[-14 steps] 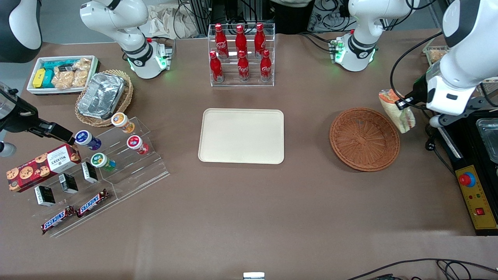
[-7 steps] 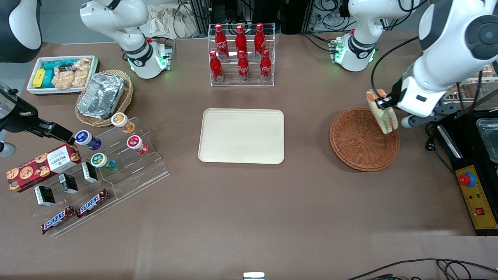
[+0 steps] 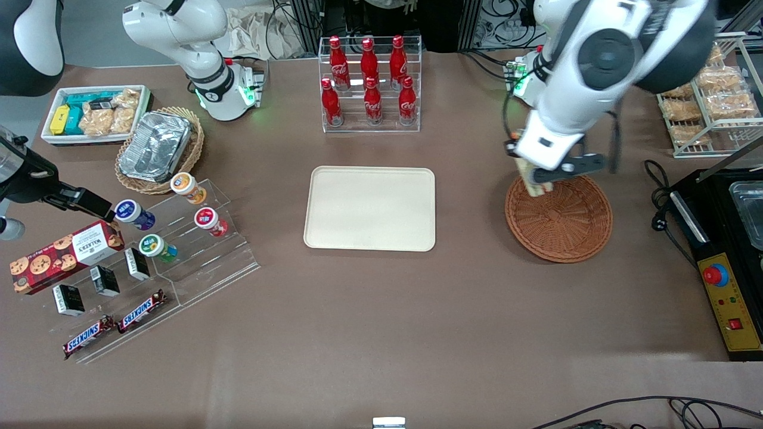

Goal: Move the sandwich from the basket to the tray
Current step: 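Carry the held sandwich over the cream tray and lower it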

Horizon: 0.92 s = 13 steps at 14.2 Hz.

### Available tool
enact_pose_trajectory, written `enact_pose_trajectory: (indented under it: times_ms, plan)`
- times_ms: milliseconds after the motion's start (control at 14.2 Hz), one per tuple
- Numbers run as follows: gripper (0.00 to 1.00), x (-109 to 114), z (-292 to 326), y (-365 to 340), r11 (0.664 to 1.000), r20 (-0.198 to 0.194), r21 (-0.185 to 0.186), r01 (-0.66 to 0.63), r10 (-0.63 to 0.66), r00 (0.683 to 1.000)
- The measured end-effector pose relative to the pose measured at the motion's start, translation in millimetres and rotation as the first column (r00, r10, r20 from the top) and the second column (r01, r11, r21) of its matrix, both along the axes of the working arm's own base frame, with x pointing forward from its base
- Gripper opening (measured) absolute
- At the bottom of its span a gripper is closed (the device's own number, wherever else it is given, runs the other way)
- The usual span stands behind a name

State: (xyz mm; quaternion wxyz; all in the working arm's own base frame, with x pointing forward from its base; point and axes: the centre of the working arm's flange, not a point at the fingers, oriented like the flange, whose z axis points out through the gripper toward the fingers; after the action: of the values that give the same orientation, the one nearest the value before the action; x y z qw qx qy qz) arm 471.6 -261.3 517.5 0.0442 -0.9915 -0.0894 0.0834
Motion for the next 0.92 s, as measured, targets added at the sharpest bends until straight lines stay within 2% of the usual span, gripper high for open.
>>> enact_pose_trajectory:
  times_ms: [70, 282, 493, 634, 775, 915]
  plan:
    - [0.14, -4.8, -4.2, -20.5, 1.0, 0.019, -0.008, -0.003, 0.003, 1.0]
    - [0.14, -13.7, -18.7, -59.8, 1.0, 0.04, -0.027, -0.013, 0.014, 0.999]
    - [0.14, -27.4, -21.3, -87.1, 0.998, 0.057, -0.043, 0.042, -0.039, 0.998]
    - [0.14, -31.3, -23.5, -102.2, 0.995, 0.089, -0.07, 0.068, -0.062, 0.994]
    - [0.14, -35.8, -41.8, -122.2, 0.988, 0.117, -0.098, 0.123, -0.111, 0.987]
    - [0.14, -39.1, -77.1, -139.9, 0.972, 0.135, -0.11, 0.206, -0.19, 0.972]
